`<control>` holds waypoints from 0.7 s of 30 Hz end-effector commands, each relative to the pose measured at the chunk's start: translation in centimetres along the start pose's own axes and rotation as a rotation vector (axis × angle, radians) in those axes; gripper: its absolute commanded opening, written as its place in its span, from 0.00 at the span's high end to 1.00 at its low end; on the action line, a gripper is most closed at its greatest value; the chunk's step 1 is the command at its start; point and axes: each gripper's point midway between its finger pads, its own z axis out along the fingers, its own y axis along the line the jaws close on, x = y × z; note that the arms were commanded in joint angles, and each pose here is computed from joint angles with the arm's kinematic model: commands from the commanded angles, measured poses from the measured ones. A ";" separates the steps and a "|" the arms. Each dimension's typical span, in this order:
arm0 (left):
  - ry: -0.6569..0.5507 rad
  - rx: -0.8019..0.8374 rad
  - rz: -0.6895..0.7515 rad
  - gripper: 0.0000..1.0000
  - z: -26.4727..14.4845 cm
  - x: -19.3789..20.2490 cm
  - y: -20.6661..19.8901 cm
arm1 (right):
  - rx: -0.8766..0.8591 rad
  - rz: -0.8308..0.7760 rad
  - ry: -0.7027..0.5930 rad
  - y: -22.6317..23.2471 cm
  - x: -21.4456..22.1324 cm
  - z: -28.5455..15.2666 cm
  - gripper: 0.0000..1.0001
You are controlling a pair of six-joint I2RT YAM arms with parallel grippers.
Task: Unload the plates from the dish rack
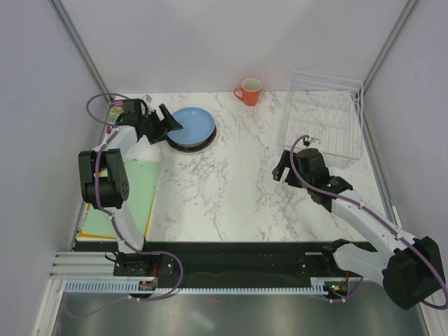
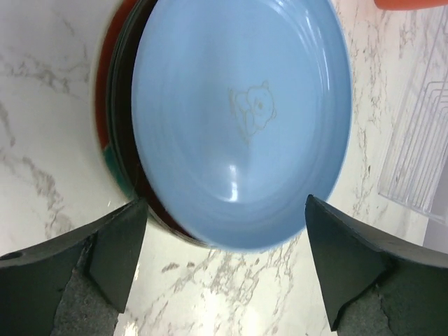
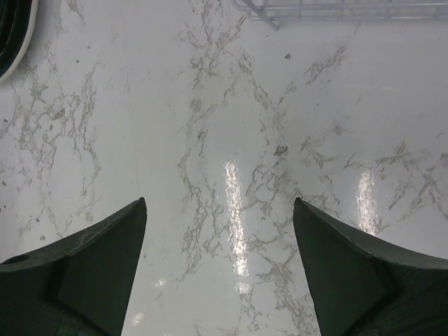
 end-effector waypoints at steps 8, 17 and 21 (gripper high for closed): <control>-0.102 -0.026 0.099 0.00 -8.7 0.5 -3.3 | 0.118 -0.125 -0.147 -2.1 -4.2 -3.3 0.02; -0.369 0.103 0.330 0.00 -19.9 1.7 -11.3 | 0.318 -0.255 -0.302 -5.4 -8.5 -6.6 0.02; -0.465 0.169 0.464 0.00 -23.1 3.8 -13.9 | 0.353 -0.231 -0.361 -5.2 -10.5 -7.7 0.02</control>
